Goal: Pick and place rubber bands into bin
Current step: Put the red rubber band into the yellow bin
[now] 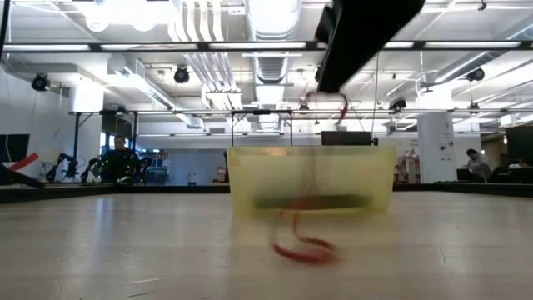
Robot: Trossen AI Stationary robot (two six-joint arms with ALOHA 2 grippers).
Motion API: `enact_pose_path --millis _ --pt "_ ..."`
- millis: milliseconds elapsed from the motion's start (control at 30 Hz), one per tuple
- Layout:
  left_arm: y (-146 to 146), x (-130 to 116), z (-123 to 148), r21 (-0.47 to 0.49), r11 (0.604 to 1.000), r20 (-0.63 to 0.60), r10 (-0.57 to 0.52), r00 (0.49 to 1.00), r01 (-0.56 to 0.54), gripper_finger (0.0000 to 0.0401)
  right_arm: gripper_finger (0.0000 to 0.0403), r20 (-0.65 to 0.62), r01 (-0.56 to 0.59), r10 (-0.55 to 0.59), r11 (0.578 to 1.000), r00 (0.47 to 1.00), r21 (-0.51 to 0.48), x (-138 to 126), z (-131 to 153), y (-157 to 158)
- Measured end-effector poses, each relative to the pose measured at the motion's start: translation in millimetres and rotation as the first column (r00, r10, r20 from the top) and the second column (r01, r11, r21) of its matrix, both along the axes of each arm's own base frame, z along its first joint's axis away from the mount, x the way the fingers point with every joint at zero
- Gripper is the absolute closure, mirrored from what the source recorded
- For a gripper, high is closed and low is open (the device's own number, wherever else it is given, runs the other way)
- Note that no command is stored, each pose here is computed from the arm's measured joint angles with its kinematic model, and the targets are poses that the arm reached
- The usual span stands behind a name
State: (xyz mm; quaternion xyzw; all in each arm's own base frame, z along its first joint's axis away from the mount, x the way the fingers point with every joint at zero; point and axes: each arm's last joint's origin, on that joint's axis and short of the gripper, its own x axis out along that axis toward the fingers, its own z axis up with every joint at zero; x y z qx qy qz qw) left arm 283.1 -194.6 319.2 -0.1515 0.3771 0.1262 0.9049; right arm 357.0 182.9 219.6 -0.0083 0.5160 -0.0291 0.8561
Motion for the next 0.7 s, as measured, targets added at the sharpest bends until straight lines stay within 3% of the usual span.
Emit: enact_pose_path --millis 200,400,700 --pt "-0.1 0.1 0.1 0.001 1.0 0.002 -0.002 1.0 0.002 0.0249 0.0395 0.148 0.176 -0.16 0.979 0.976 -0.107 -12.7 59.4 -50.7" --pt "0.0 0.1 0.1 0.003 1.0 0.001 -0.003 1.0 0.003 0.0249 0.0395 0.192 0.336 -0.306 0.93 0.932 -0.148 -4.6 72.8 -107.2" --pt "0.4 0.0 -0.2 0.006 1.0 -0.003 -0.002 1.0 0.002 0.0249 0.0394 0.072 0.276 -0.267 0.917 0.961 -0.287 15.3 43.6 -145.2"
